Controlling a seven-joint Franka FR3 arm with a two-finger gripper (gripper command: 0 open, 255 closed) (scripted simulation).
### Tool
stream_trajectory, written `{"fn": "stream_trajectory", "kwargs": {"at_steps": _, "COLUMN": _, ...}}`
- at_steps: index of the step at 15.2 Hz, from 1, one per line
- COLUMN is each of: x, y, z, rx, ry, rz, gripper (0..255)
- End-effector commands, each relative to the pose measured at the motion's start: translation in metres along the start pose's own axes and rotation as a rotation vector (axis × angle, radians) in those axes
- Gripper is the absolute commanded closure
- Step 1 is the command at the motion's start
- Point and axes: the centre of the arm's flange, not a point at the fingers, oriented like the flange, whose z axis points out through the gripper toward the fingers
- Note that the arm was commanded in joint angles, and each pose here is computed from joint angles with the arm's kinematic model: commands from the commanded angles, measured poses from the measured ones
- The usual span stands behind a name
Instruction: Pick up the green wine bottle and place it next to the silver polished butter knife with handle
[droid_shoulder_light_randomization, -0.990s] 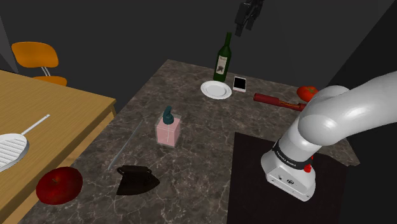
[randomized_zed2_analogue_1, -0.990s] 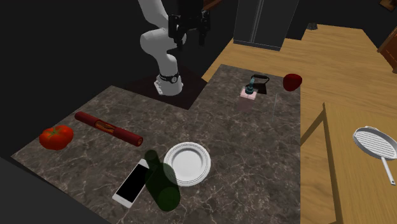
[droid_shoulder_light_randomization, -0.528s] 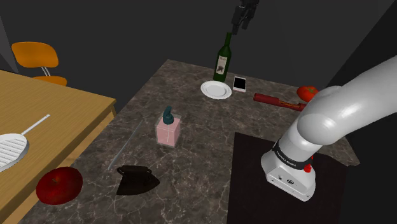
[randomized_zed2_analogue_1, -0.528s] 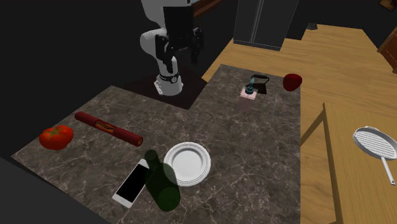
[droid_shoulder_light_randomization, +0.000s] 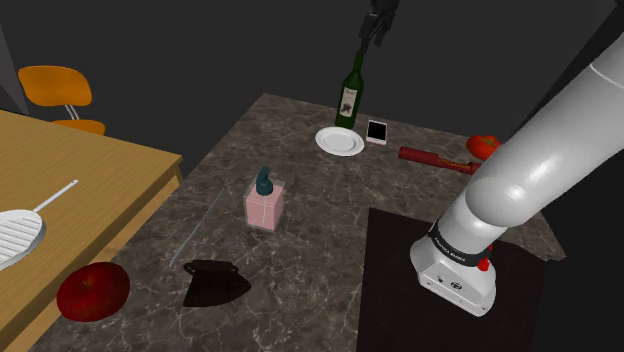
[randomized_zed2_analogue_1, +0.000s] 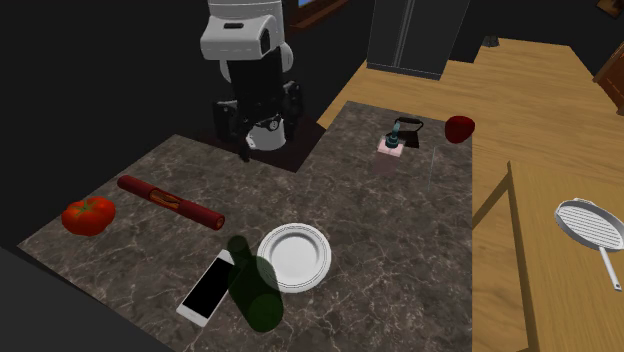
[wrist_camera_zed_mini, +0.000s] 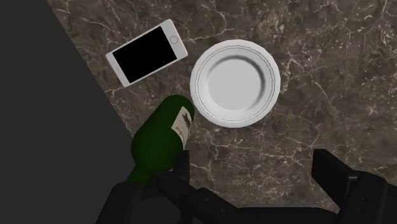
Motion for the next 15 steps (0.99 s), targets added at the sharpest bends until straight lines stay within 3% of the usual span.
{"fn": "stream_trajectory", "kwargs": {"at_steps": 1, "x": 0.011, "y": 0.021, "z": 0.012, "rx": 0.0, "ry": 0.003, "rz": 0.002, "gripper": 0}}
{"fn": "stream_trajectory", "kwargs": {"at_steps": 10, "x": 0.067, "y": 0.116, "z": 0.054, "rx": 0.006, "ry": 0.017, "rz": 0.016, "gripper": 0}}
{"fn": "stream_trajectory", "kwargs": {"at_steps": 15, "x": 0.07, "y": 0.122, "z": 0.078, "rx": 0.007, "ry": 0.018, "rz": 0.017, "gripper": 0}}
